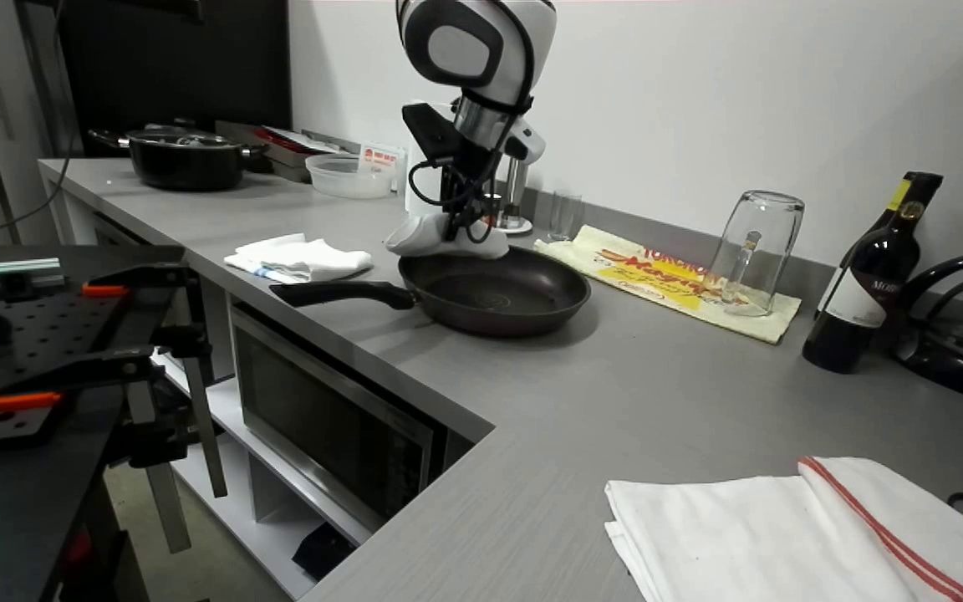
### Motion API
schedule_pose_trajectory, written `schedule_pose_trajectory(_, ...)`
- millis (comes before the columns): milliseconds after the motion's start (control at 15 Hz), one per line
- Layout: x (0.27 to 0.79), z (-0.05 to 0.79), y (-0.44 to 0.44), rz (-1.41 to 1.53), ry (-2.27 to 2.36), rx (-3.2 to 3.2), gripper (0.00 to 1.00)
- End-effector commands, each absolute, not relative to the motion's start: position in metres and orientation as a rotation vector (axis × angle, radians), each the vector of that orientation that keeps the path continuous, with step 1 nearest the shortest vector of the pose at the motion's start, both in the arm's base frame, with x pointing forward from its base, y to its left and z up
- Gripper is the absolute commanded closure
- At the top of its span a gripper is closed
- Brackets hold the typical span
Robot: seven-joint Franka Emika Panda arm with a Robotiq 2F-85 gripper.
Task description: Use the white towel farthest from you to wipe the pan
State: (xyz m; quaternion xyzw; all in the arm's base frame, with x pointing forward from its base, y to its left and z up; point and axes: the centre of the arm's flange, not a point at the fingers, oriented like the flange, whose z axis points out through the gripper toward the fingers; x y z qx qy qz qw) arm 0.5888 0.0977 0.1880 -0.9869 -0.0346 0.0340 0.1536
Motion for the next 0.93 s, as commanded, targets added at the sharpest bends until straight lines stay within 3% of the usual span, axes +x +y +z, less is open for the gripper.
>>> schedule_pose_trajectory(0,0.605,0.168,0.103,0.086,-0.17,-2.823,0.96)
schedule_pose_trajectory(867,0.602,0.124,0.101,0.162,-0.256,-2.877,0.96)
